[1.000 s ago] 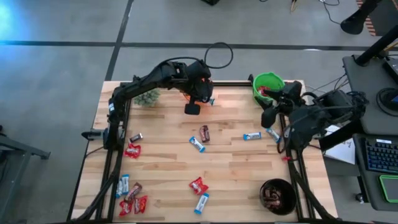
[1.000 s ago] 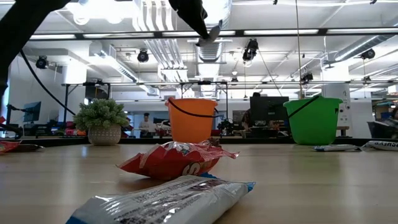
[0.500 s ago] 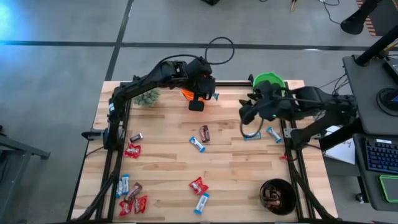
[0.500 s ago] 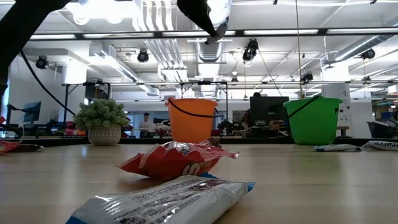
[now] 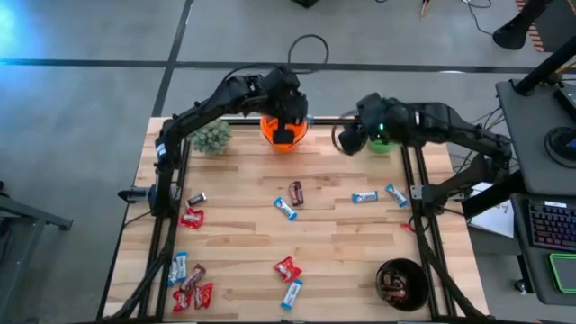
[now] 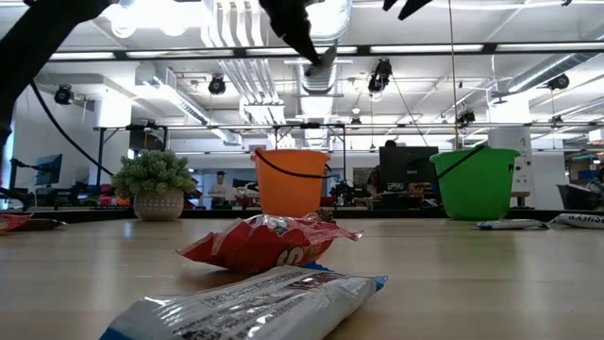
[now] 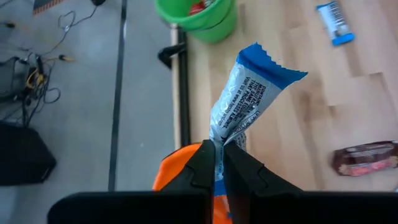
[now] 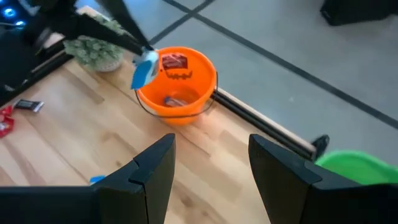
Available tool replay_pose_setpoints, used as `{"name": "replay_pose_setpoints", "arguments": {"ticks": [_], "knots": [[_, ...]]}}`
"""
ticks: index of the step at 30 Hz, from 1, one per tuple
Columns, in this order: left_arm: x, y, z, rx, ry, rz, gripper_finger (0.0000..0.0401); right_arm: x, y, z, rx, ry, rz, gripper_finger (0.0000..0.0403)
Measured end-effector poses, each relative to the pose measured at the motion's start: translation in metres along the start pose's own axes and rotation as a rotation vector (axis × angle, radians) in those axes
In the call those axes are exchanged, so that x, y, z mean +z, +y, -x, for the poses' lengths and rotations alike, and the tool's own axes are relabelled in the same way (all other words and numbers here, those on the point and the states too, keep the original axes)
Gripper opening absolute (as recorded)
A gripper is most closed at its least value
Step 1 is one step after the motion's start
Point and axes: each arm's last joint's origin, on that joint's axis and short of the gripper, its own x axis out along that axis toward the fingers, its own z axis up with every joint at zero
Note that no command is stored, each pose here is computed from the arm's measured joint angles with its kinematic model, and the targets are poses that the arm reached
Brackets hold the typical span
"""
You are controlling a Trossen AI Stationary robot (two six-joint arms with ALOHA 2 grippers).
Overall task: Organize candy in baskets
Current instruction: Put the white chocolate bar into the orange bucket
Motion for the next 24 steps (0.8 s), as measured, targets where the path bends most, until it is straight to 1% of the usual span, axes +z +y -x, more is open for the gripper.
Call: {"name": "replay_pose_setpoints", "arguments": {"ticks": [6,11,16,24], "knots": [[-0.015,0.024,-0.001,0.046,0.017,0.032,0.0000,0.022,-0.019,-0.022,0.084,-0.014,0.077,0.0192],[-0.028,0.040,-0.002,0.074,0.037,0.067,0.0000,0.035,-0.041,-0.041,0.070,-0.007,0.120,0.0192],[-0.038,0.054,-0.001,0.104,0.046,0.098,0.0000,0.046,-0.065,-0.058,0.090,-0.007,0.149,0.0192],[-0.039,0.068,0.000,0.171,-0.012,0.140,0.0000,0.060,-0.099,-0.089,0.085,-0.012,0.155,0.0192]]}}
